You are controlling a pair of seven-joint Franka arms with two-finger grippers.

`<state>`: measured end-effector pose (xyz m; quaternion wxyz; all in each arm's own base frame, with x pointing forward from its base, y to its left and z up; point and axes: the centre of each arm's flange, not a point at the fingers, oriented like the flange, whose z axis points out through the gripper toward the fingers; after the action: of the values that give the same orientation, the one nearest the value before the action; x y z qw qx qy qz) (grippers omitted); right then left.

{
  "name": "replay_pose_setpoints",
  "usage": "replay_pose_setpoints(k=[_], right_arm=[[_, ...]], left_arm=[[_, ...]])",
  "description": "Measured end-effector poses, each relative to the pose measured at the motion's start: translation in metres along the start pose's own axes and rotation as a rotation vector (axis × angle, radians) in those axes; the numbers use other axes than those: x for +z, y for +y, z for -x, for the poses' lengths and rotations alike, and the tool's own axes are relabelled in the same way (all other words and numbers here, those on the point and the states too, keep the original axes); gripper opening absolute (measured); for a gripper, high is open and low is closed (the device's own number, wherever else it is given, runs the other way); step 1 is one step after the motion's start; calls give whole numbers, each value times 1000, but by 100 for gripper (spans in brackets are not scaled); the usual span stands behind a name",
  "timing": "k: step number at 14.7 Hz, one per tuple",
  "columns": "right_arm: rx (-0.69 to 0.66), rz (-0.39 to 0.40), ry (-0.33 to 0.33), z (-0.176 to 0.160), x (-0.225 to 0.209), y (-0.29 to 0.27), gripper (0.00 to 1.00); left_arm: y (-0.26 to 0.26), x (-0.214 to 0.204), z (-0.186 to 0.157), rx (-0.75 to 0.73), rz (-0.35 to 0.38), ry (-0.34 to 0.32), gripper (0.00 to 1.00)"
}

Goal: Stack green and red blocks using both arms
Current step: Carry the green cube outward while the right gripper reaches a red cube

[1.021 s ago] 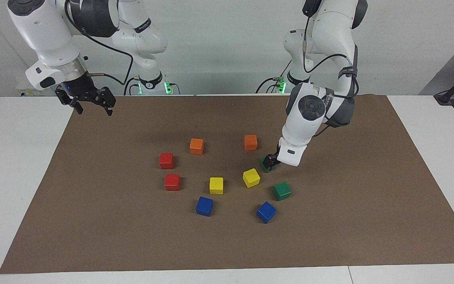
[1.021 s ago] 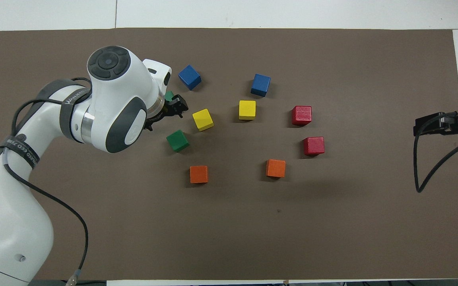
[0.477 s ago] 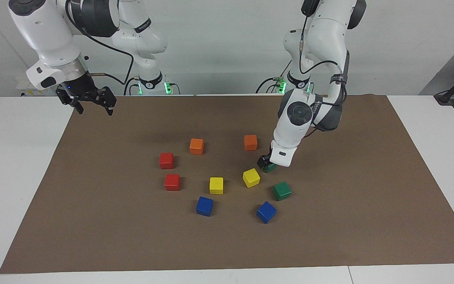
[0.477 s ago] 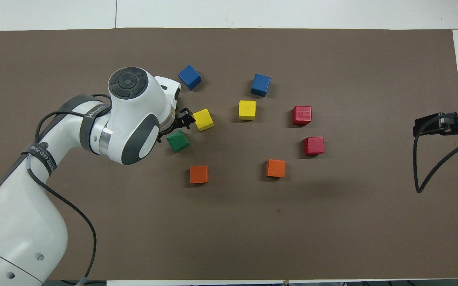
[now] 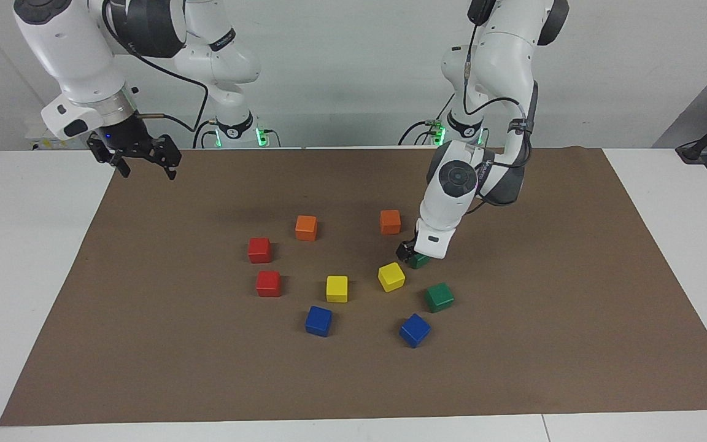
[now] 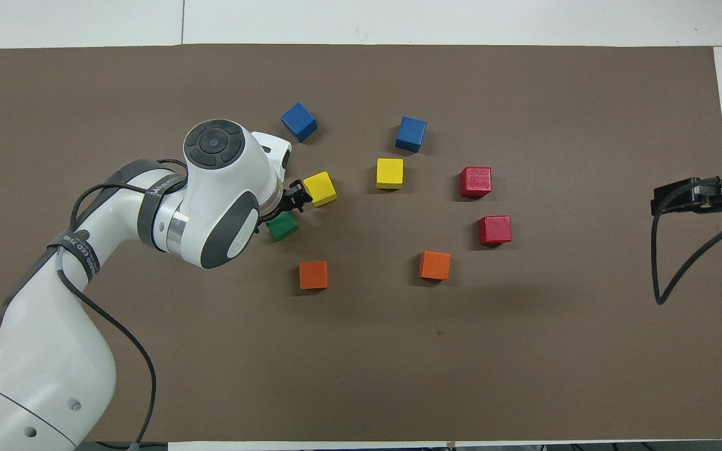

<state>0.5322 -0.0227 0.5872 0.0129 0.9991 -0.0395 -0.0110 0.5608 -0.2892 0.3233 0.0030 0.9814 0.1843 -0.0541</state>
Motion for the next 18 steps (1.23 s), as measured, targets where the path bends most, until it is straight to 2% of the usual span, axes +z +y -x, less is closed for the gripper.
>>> replay_pose_setpoints(k=[6,7,10,15,18], right_arm=[[0,0,0,0,0,0,100],[0,0,0,0,0,0,100],[0,0,0,0,0,0,100],[-12,1,-20,2,15,-13,100],[-16,-3,28,-1,43,-55,100]], left_arm=[[-3,15,5,6,-9,-2,100],[-3,15,6,7,-12,1,93],[-3,14,5,9,-10,8,57],[-13,-6,-1,87,-65,40,55],[-56,-45,-27,200,-93,38,55]])
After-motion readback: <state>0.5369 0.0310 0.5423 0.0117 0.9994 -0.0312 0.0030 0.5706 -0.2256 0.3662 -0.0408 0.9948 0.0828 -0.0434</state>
